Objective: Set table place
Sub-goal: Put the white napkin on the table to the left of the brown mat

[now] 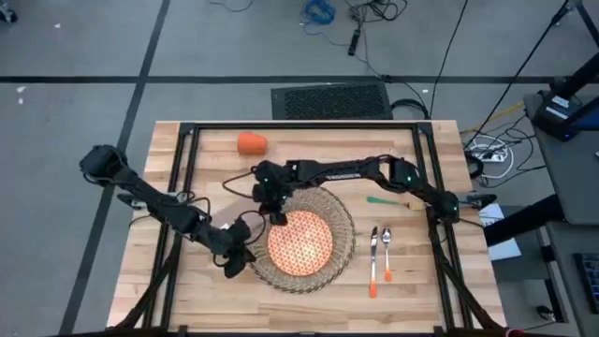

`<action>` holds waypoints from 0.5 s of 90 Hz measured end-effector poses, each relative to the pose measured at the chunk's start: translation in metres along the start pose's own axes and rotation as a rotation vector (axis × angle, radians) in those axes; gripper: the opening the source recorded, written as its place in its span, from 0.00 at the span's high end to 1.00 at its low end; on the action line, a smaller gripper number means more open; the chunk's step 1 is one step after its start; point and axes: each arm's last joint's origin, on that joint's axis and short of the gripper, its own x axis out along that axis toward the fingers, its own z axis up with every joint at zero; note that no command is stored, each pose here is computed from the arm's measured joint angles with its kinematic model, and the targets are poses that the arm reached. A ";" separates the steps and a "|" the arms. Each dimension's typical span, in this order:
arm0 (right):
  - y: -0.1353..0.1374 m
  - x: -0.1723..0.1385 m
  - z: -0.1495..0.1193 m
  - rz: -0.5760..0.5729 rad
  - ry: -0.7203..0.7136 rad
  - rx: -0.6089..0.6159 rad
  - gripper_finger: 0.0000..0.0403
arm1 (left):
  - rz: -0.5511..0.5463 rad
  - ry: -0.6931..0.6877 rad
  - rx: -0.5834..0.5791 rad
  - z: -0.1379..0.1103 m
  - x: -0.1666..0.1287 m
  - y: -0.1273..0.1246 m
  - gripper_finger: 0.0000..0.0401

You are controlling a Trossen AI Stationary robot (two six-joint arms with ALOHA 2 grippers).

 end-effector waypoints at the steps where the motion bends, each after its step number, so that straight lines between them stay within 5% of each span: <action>1: 0.000 0.000 0.000 0.000 0.000 0.001 0.96 | 0.000 0.000 0.000 0.000 0.000 0.000 0.99; 45: 0.010 0.003 -0.011 0.023 0.121 0.059 0.96 | 0.045 -0.072 -0.002 0.003 0.000 0.002 0.99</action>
